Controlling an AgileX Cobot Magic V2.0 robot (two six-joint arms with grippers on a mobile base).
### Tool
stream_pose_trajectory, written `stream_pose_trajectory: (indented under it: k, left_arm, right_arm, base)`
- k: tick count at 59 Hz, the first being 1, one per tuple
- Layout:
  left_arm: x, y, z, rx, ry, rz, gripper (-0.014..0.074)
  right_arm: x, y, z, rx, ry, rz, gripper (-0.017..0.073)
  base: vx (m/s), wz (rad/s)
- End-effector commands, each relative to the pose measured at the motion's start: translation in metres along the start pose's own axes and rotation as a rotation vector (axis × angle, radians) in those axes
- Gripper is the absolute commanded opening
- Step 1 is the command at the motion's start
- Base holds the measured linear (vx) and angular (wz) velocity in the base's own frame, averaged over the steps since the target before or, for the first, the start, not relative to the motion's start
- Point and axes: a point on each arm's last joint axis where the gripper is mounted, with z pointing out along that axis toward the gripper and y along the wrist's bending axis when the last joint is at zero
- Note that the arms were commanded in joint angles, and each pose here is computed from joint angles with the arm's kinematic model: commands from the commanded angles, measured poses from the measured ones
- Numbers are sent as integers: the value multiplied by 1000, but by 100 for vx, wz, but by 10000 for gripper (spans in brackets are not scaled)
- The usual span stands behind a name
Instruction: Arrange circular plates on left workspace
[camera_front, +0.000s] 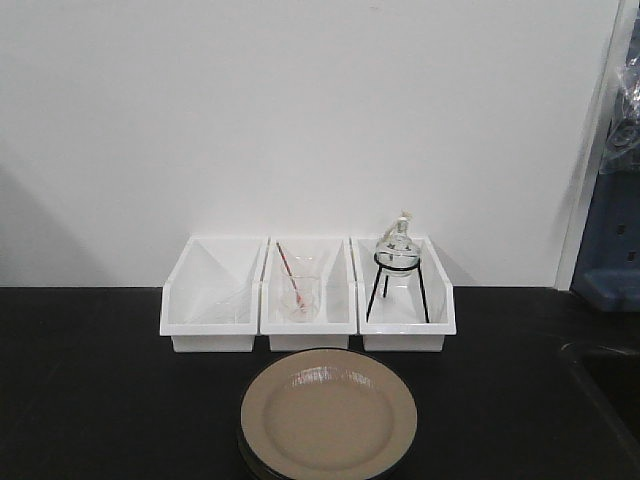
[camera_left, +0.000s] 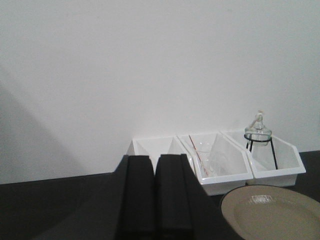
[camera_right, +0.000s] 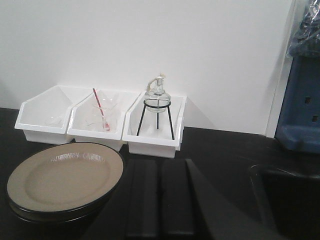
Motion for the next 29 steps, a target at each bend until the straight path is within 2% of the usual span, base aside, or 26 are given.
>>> stream_pose_trajectory:
  k: [1, 7, 11, 21, 29]
  left_arm:
    - [6, 0, -3, 2, -47, -12, 0]
    - [31, -4, -10, 38, -45, 2, 0]
    - [48, -4, -14, 39, -38, -13, 0]
    - [83, 1, -23, -45, -30, -49, 0]
    - [96, 7, -28, -114, -36, -118, 0]
  right_arm:
    - [-14, -4, -1, 37, -82, 14, -1]
    - [-14, -4, -1, 37, -82, 14, -1]
    - [-14, -4, -1, 37, -82, 14, -1]
    - [-14, -4, -1, 37, -82, 14, -1]
    - [-13, -3, -1, 35, -79, 13, -1]
  base:
    - [0, 0]
    - [0, 0]
    - [0, 0]
    - [0, 0]
    - [0, 0]
